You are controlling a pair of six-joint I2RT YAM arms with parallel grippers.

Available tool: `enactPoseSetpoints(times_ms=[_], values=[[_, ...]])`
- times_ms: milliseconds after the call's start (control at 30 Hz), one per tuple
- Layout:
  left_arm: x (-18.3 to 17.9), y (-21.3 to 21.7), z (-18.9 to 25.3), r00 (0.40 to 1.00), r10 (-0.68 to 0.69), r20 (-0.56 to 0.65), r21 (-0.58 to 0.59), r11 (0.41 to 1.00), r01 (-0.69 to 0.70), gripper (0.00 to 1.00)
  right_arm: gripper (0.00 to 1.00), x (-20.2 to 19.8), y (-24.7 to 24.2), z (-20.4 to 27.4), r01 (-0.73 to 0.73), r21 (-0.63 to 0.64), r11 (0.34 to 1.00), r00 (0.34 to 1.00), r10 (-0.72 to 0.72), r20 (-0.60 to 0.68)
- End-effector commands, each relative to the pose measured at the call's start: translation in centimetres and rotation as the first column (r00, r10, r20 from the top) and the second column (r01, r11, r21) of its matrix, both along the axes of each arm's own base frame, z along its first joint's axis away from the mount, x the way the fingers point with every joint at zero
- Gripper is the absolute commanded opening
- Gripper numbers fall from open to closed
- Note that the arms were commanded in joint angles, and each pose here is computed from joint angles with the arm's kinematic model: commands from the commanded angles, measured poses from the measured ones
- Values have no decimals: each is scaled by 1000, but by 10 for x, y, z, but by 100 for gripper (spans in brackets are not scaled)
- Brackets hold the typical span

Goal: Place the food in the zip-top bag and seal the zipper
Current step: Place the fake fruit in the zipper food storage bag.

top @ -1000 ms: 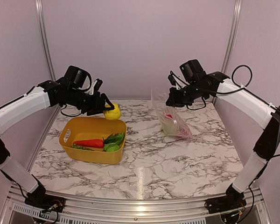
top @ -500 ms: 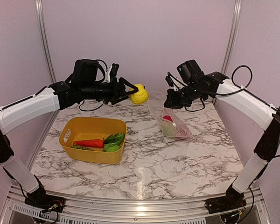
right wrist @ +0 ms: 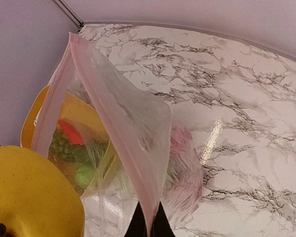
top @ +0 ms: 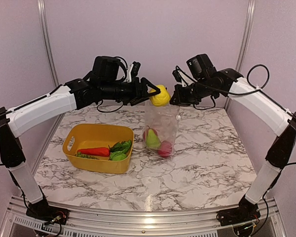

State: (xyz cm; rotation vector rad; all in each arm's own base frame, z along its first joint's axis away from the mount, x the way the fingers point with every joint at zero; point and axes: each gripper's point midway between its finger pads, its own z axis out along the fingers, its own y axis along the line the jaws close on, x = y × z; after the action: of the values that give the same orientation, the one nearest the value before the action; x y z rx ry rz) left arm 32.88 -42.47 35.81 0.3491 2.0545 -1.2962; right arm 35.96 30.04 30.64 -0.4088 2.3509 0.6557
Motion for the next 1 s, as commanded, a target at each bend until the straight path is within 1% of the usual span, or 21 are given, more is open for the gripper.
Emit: enactPoseSetpoints(times_ms=[0,200,433,533,667,800,867,933,967], values=[[11,6,-30,998,61,-15,148,987,-58,27,0,-1,6,5,-13,11,1000,1000,13,8],[17,2,-63,996,75,-55,257,965,-59,27,0,5,8,12,-7,11,1000,1000,7,27],[23,-10,-78,996,63,-59,352,935,-39,28,0,12,15,22,-10,27,1000,999,9,44],[24,-14,-85,995,71,-73,376,926,-39,32,0,16,17,24,-15,25,1000,999,14,49],[26,-12,-100,990,107,-97,412,909,-58,42,0,19,18,26,-13,17,1000,998,12,60],[29,-11,-116,983,141,-121,436,897,-75,60,0,21,22,21,-22,24,999,999,21,45],[33,-16,-109,984,139,-112,406,910,-83,67,0,21,23,17,-24,29,999,999,23,32],[36,-23,-81,989,127,-70,322,942,-98,74,0,22,23,14,-23,48,999,1000,22,17],[38,-25,-63,991,129,-37,275,955,-114,80,0,23,21,14,-21,59,998,1000,20,13]])
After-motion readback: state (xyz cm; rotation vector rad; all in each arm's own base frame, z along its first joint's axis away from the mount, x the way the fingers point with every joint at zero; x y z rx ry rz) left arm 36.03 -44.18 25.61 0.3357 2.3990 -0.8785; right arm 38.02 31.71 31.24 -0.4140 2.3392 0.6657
